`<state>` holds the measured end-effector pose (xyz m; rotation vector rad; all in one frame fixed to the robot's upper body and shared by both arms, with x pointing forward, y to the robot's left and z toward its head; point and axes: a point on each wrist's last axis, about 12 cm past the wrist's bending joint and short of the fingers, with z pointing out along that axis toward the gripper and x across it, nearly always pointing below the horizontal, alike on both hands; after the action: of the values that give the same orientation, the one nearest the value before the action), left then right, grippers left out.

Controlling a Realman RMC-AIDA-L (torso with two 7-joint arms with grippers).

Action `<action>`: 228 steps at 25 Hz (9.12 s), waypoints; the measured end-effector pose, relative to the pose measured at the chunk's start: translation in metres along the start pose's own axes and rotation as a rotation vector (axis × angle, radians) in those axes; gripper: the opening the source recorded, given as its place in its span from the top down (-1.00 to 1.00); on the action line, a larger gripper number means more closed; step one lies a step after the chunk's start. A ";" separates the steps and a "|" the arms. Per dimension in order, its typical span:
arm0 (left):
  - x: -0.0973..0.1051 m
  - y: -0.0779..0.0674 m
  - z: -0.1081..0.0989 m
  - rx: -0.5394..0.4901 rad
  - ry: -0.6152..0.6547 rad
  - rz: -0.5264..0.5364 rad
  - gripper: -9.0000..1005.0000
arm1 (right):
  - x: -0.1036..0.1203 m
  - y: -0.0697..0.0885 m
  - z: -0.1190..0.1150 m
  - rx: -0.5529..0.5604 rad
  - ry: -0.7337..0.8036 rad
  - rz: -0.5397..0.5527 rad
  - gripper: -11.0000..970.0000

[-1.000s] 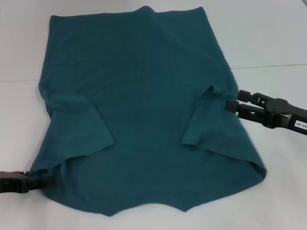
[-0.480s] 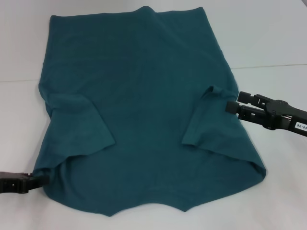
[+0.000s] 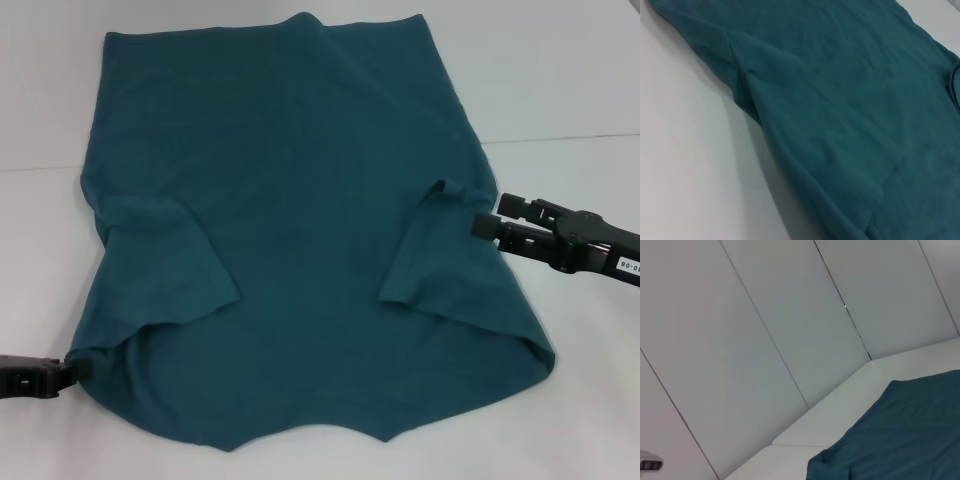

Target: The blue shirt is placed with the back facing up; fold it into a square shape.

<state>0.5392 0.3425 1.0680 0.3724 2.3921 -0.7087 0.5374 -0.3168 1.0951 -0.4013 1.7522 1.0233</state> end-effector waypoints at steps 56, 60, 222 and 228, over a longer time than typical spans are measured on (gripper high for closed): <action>0.005 -0.001 -0.009 0.034 0.004 -0.010 0.93 | 0.023 -0.037 -0.012 0.379 0.418 0.413 -0.81; 0.005 -0.001 -0.009 0.034 0.003 -0.008 0.93 | 0.024 -0.034 -0.008 0.365 0.424 0.414 -0.81; -0.005 -0.005 0.009 0.031 -0.015 0.009 0.93 | 0.052 -0.010 -0.023 0.161 0.259 0.630 -0.79; -0.006 -0.005 0.010 0.032 -0.016 0.011 0.93 | 0.054 -0.011 -0.019 0.165 0.270 0.639 -0.79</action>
<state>0.5460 0.3325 1.0670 0.3907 2.3642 -0.7427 0.5105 -0.3282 1.0442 0.1528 2.2620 1.2910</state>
